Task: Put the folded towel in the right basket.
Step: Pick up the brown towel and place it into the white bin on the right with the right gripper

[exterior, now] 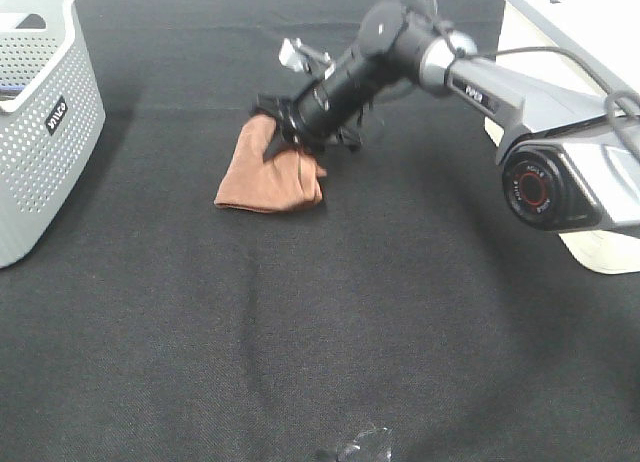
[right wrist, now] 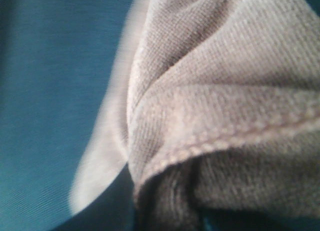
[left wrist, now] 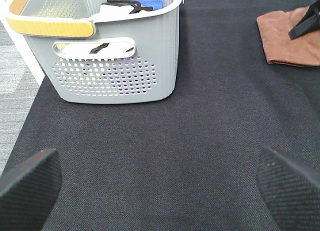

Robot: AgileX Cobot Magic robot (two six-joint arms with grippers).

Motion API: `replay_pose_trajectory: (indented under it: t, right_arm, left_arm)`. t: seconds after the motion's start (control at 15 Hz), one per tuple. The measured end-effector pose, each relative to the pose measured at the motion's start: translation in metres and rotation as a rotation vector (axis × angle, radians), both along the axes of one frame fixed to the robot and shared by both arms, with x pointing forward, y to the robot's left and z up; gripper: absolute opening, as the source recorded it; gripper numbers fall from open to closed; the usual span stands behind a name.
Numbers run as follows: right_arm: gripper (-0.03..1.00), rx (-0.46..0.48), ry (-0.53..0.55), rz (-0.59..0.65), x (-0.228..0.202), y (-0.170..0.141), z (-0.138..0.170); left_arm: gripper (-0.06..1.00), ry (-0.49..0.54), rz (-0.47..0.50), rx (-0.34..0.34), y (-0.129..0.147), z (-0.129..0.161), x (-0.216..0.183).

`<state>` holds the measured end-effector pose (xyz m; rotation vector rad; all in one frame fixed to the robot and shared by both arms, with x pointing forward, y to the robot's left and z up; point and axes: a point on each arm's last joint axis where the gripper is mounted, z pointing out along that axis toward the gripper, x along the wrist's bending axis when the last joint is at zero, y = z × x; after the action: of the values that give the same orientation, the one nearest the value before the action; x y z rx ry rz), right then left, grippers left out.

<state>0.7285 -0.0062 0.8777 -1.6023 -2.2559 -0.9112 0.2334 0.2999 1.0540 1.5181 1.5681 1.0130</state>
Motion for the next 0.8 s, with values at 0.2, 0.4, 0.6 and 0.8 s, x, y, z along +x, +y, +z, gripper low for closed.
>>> replay_pose_trajectory:
  t: [0.2,0.4,0.6,0.8]
  right_arm:
    - [0.22,0.063,-0.127,0.078,-0.004,0.002,0.076]
    - [0.22,0.050,-0.252,-0.001,0.002,-0.023,0.132]
    - [0.22,0.008,-0.426,-0.073,-0.005,-0.058,0.212]
    - [0.22,-0.047,-0.550,-0.123,-0.019,-0.078,0.262]
  left_arm:
    - [0.99,0.000,0.000,0.000,0.000,0.000,0.000]
    - [0.99,0.000,0.000,0.000,0.000,0.000,0.000]
    - [0.99,0.000,0.000,0.000,0.000,0.000,0.000]
    - [0.99,0.000,0.000,0.000,0.000,0.000,0.000]
